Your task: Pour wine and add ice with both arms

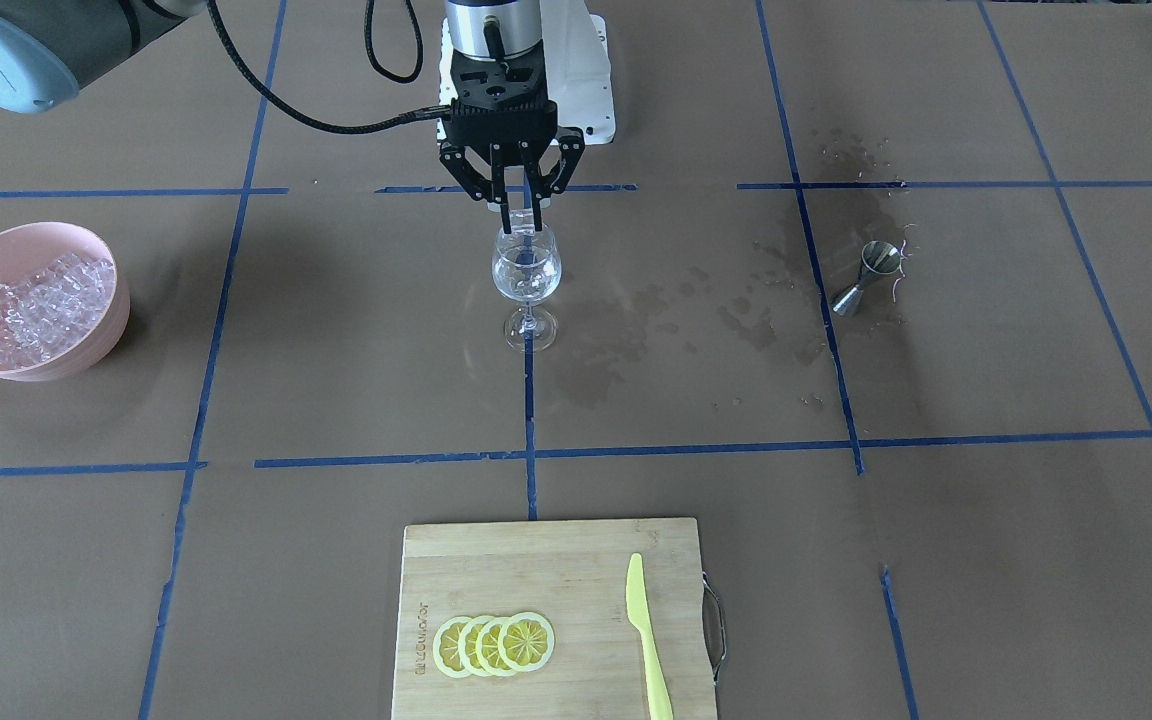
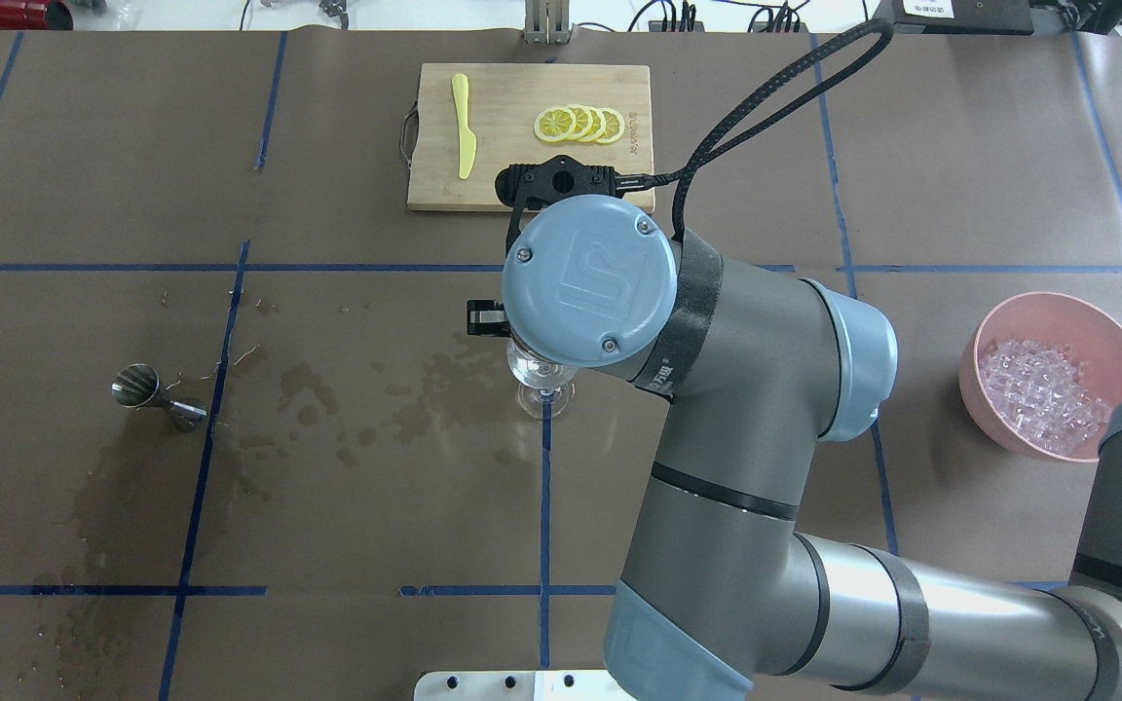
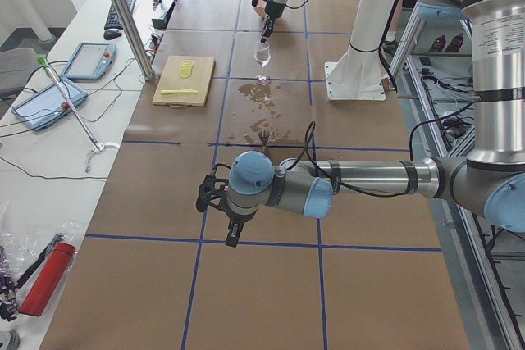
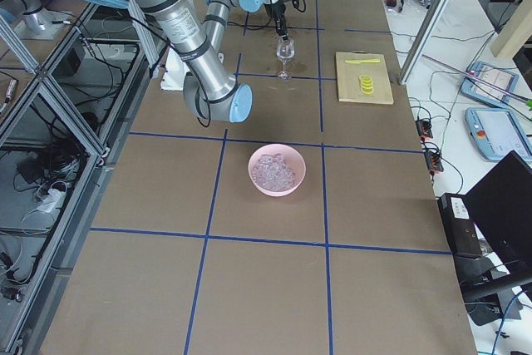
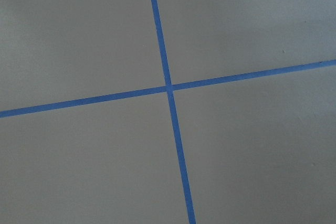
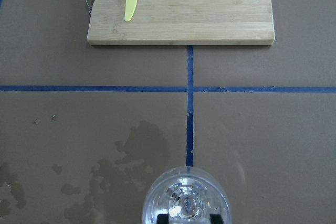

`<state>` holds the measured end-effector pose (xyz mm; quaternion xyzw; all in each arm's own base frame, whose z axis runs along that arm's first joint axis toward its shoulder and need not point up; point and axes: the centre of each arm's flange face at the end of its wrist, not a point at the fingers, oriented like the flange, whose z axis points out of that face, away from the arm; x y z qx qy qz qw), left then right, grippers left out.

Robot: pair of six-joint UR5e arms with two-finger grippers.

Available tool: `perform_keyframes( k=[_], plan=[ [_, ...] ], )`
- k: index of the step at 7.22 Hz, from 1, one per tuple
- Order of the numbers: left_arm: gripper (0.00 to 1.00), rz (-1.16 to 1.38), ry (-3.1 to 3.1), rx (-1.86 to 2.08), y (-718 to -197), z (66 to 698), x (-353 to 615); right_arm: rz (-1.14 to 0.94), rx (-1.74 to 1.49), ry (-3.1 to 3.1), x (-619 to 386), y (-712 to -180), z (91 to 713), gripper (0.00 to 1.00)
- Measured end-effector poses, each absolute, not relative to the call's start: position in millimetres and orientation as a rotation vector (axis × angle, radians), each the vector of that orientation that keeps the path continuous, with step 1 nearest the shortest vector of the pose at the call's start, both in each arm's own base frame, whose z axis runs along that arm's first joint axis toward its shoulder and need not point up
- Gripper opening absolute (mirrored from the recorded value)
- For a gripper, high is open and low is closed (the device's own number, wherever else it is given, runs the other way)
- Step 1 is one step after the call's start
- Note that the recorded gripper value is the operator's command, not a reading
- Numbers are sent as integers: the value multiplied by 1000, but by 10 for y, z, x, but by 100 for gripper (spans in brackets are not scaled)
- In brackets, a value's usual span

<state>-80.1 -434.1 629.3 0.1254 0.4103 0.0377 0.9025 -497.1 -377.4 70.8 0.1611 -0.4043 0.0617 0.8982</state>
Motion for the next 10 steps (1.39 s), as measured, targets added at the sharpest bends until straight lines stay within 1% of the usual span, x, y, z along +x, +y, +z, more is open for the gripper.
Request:
perform_keyframes(
  k=[5, 6, 8, 10],
  plan=[
    [100, 76, 848, 256, -4332, 6310, -802, 127, 344, -826, -4933, -3783, 671, 100],
    [100, 76, 848, 256, -4333, 6307, -802, 125, 345, -817, -4824, -3901, 698, 100],
    [100, 77, 848, 259, -4336, 6292, -804, 64, 324, -775, -4191, -4437, 974, 100],
    [100, 81, 847, 265, -4339, 6266, -805, -72, 310, -725, -3150, -5066, 1625, 100]
  ],
)
